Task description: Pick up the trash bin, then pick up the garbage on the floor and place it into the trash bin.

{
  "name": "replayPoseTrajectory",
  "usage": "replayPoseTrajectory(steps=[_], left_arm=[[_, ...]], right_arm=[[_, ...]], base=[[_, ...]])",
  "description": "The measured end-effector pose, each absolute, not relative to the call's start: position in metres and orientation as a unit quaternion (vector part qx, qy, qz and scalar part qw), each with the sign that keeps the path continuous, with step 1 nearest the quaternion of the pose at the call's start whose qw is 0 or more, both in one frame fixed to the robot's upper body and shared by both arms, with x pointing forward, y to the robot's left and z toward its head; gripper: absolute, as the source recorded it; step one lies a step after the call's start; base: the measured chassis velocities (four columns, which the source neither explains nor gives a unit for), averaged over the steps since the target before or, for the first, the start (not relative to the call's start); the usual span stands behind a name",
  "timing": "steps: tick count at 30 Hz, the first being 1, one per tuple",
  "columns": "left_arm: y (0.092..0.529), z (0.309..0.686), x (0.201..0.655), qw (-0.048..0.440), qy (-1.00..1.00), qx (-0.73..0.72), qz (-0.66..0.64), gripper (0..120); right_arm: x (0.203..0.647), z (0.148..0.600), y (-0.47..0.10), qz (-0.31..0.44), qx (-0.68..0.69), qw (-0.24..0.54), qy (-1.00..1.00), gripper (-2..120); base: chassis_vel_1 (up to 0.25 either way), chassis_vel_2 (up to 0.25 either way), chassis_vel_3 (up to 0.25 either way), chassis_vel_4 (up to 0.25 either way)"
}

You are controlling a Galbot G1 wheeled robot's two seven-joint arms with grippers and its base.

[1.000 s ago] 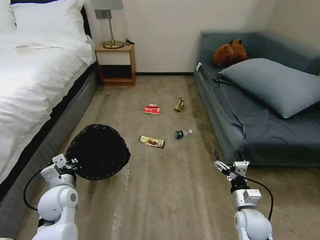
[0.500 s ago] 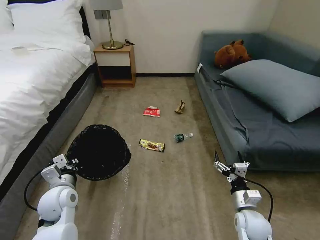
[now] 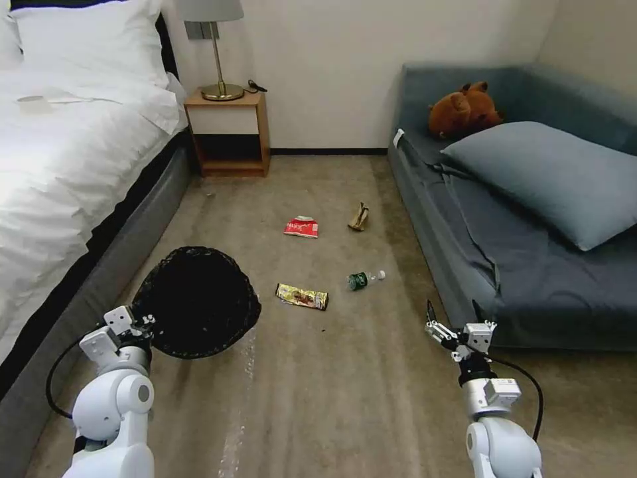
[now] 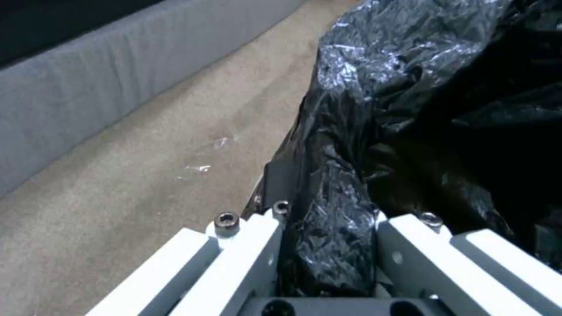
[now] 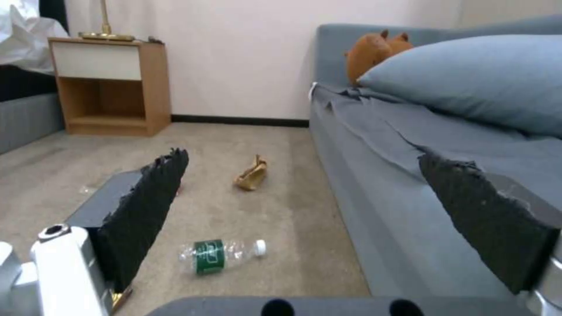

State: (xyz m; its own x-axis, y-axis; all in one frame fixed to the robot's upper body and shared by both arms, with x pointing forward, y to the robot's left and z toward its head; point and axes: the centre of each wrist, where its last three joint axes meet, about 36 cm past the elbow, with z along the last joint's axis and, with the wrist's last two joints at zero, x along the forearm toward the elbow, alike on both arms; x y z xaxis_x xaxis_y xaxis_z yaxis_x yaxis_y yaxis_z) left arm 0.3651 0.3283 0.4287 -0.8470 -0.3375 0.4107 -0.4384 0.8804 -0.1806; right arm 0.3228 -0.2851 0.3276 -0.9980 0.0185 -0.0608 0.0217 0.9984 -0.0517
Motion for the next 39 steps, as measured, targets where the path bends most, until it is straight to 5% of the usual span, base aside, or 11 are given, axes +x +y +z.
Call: replayPoseTrajectory(steps=[39], left_arm=[[0.3280,0.4249,0.3658,0.183,-0.952,0.203,0.136,2]], right_arm=[[0.3225,0.3271,-0.2832,-0.025,0.002,0.031,0.999,100]], base=[[-0.042,0.037,0.039,-0.044]])
